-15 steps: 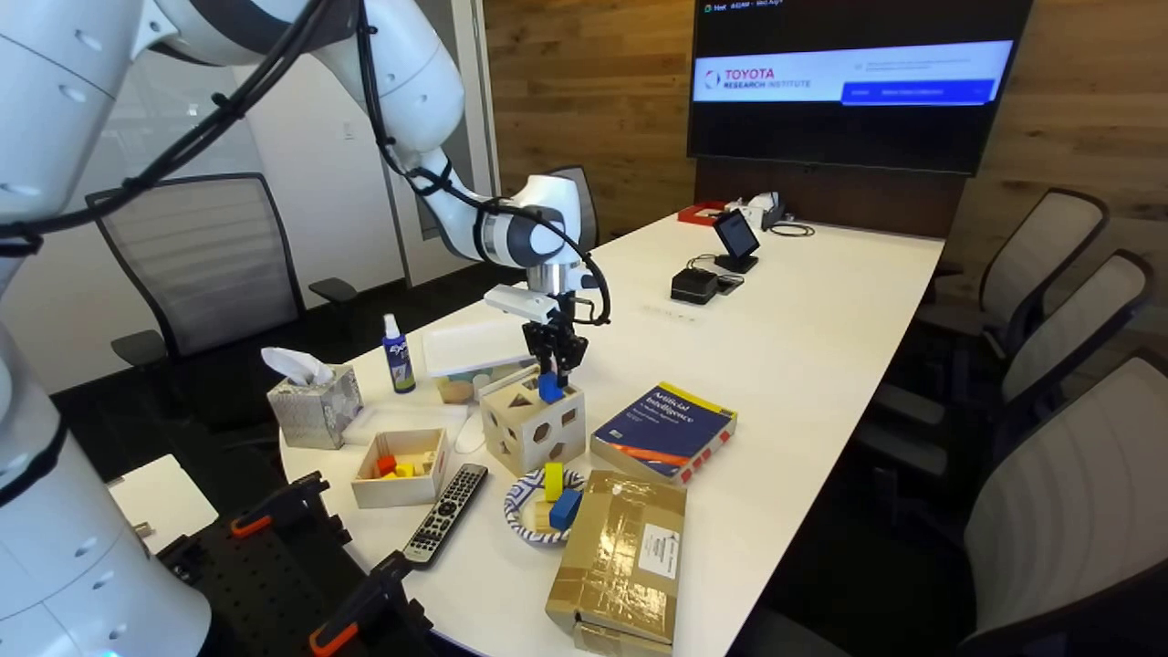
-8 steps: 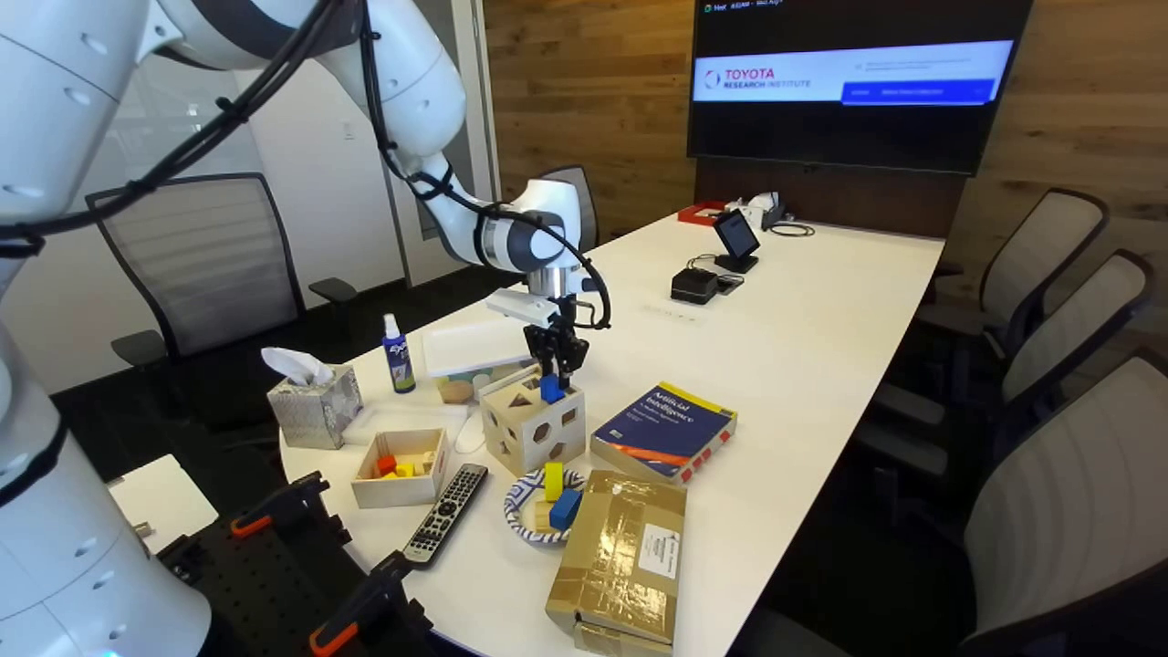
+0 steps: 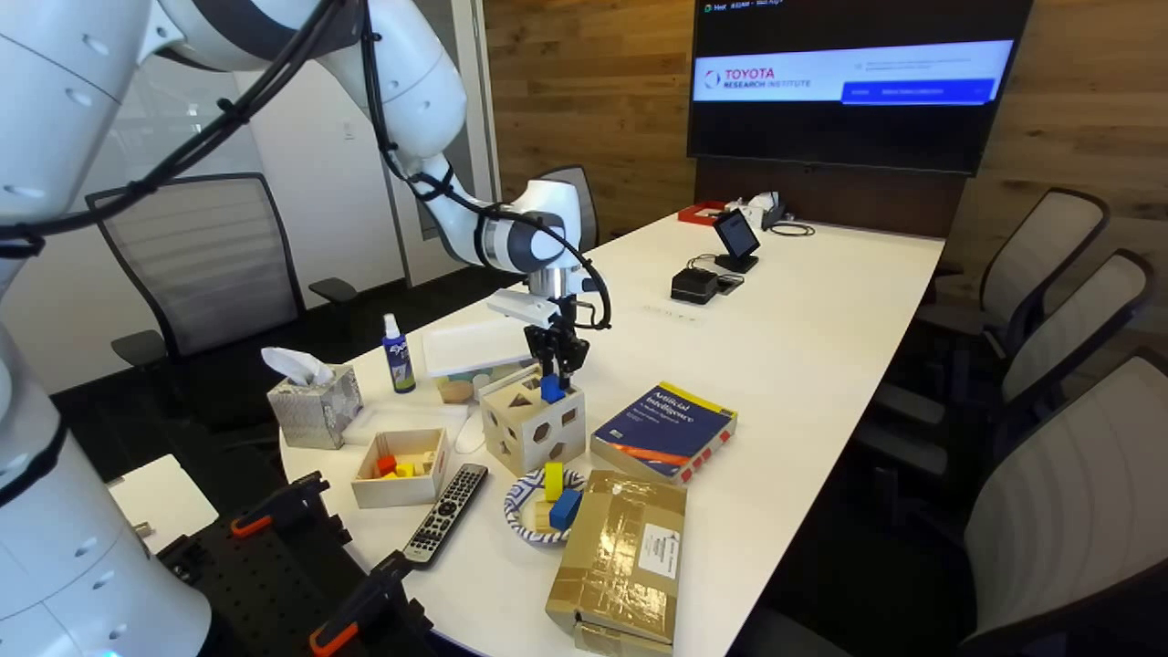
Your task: Put the blue block in the wooden toy box.
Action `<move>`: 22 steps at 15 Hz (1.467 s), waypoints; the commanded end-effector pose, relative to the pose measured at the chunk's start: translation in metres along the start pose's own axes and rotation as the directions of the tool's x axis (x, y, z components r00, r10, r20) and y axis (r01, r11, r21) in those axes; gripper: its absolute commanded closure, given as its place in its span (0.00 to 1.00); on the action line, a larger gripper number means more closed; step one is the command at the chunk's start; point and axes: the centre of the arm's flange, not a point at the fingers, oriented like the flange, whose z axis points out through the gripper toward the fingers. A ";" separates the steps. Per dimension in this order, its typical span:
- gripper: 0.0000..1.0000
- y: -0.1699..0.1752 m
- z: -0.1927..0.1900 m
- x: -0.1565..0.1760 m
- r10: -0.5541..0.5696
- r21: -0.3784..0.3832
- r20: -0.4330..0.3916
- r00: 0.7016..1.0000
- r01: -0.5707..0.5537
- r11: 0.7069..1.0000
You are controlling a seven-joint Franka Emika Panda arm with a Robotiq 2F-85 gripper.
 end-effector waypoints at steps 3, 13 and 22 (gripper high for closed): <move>0.85 -0.001 0.002 0.006 -0.002 -0.010 -0.018 1.000 0.001 1.000; 0.85 -0.002 0.005 0.009 -0.010 0.005 -0.012 1.000 0.010 1.000; 0.85 -0.006 0.013 0.003 -0.015 0.013 -0.008 1.000 0.016 1.000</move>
